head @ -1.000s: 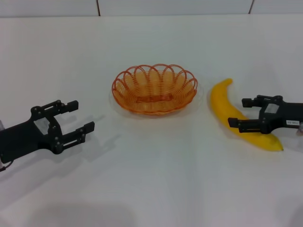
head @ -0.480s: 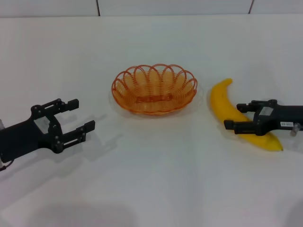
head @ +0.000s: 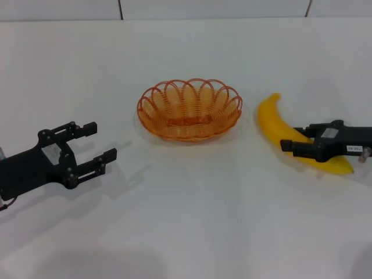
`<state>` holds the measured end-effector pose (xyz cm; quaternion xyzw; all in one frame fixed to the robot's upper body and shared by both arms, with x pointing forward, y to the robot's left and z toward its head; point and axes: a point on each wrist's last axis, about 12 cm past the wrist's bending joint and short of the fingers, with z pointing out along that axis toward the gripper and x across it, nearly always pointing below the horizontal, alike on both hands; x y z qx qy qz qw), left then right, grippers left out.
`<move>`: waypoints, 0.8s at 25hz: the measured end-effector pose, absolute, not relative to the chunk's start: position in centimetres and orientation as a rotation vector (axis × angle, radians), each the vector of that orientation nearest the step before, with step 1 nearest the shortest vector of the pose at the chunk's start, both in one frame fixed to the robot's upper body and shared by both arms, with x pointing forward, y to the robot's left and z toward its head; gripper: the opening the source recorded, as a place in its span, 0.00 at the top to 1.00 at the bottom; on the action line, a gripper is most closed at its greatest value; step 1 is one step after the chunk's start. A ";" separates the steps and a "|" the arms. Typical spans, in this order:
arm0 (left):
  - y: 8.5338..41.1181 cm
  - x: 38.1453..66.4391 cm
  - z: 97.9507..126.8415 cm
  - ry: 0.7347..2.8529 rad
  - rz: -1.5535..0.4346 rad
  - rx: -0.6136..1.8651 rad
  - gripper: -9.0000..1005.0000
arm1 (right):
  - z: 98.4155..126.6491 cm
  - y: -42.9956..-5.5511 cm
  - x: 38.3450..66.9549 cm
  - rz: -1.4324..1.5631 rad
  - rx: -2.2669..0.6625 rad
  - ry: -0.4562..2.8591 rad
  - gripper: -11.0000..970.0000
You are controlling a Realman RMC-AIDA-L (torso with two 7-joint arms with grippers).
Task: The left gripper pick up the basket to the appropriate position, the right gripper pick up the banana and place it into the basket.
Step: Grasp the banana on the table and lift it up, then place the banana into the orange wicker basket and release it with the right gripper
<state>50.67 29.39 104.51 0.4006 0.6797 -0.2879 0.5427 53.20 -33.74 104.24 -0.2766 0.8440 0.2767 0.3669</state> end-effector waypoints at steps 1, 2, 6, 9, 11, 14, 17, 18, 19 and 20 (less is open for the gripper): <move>29.4 50.7 104.5 1.614 -0.684 0.951 0.30 | 104.3 -33.8 53.3 0.710 -0.701 2.163 0.40; 29.4 50.6 104.5 1.615 -0.684 0.949 0.30 | 104.5 -33.9 53.4 0.708 -0.689 2.155 0.42; 29.5 50.5 104.4 1.642 -0.708 0.943 0.30 | 105.4 -34.1 54.0 0.709 -0.644 2.090 0.49; 29.6 50.5 104.3 1.657 -0.712 0.931 0.30 | 106.5 -33.5 54.7 0.700 -0.662 1.974 0.49; 29.6 50.5 104.2 1.660 -0.710 0.928 0.30 | 107.4 -32.5 55.0 0.701 -0.718 1.857 0.49; 29.3 50.5 104.1 1.660 -0.722 0.930 0.30 | 108.9 -30.5 55.8 0.699 -0.840 1.660 0.49; 29.0 50.9 104.0 1.667 -0.723 0.930 0.30 | 110.3 -27.5 56.9 0.706 -0.997 1.503 0.49; 28.9 51.0 104.0 1.670 -0.721 0.931 0.30 | 110.6 -26.1 57.3 0.721 -1.065 1.461 0.49; 28.7 51.2 104.0 1.671 -0.719 0.931 0.30 | 110.8 -25.1 57.7 0.730 -1.108 1.447 0.49; 28.5 51.3 103.9 1.673 -0.725 0.934 0.30 | 110.9 -23.9 58.1 0.738 -1.155 1.437 0.49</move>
